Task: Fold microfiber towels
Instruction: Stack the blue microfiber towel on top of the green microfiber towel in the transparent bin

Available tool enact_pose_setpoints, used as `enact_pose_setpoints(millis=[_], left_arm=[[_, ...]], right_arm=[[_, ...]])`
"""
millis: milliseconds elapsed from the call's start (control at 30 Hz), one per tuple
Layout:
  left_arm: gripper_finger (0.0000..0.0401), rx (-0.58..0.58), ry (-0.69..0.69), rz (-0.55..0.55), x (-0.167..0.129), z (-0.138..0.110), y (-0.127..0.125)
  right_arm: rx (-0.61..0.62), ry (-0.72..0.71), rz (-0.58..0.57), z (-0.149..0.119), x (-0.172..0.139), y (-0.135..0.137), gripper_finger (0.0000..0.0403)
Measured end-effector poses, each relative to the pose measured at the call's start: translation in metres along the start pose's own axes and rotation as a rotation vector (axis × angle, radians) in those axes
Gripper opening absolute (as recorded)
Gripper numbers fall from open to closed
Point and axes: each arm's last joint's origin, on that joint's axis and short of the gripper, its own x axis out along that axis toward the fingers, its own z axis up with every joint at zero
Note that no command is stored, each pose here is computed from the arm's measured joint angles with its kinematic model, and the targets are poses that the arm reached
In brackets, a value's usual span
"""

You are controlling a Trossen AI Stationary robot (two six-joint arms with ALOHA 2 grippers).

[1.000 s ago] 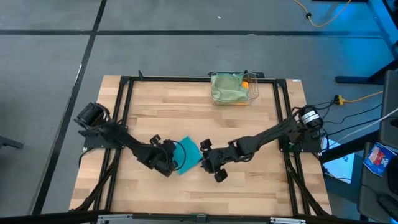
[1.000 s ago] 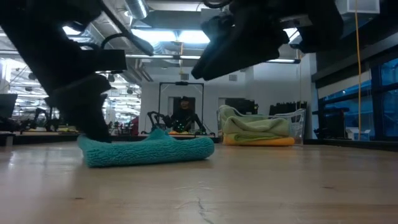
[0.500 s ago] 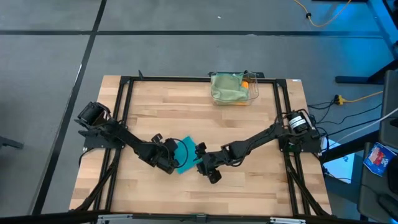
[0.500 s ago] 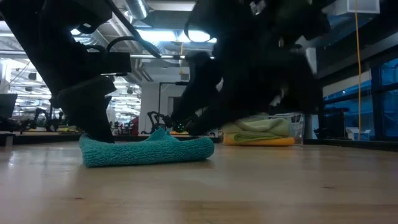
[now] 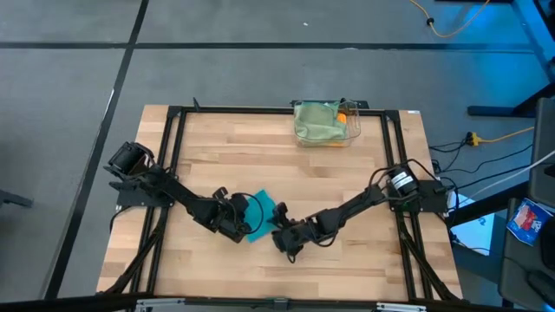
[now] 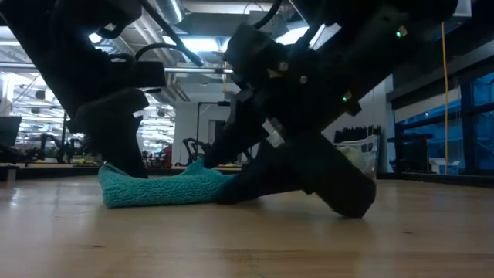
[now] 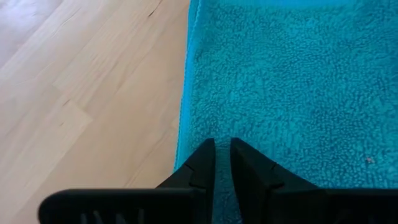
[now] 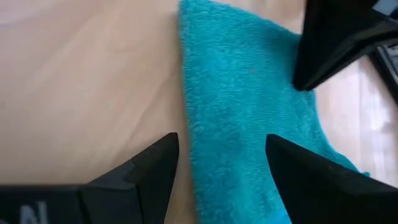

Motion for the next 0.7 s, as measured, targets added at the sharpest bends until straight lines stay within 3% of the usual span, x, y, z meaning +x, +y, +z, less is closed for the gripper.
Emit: enact_pose_setpoints(millis=[233,433,700], left_arm=[[0.0043,-0.005,0.001,-0.01,0.0,0.0,-0.001],[0.0043,-0.007,0.012,-0.02,0.0,0.0,-0.001],[0.0043,-0.009,0.012,-0.024,0.0,0.0,-0.002]], right_arm=[[-0.055,0.029,-0.023,0.0,0.018,-0.004,0.0247],[-0.066,0.03,-0.056,0.003,0.027,-0.025,0.0247],[-0.043,0.109,-0.063,-0.014,0.038,-0.049,0.0247]])
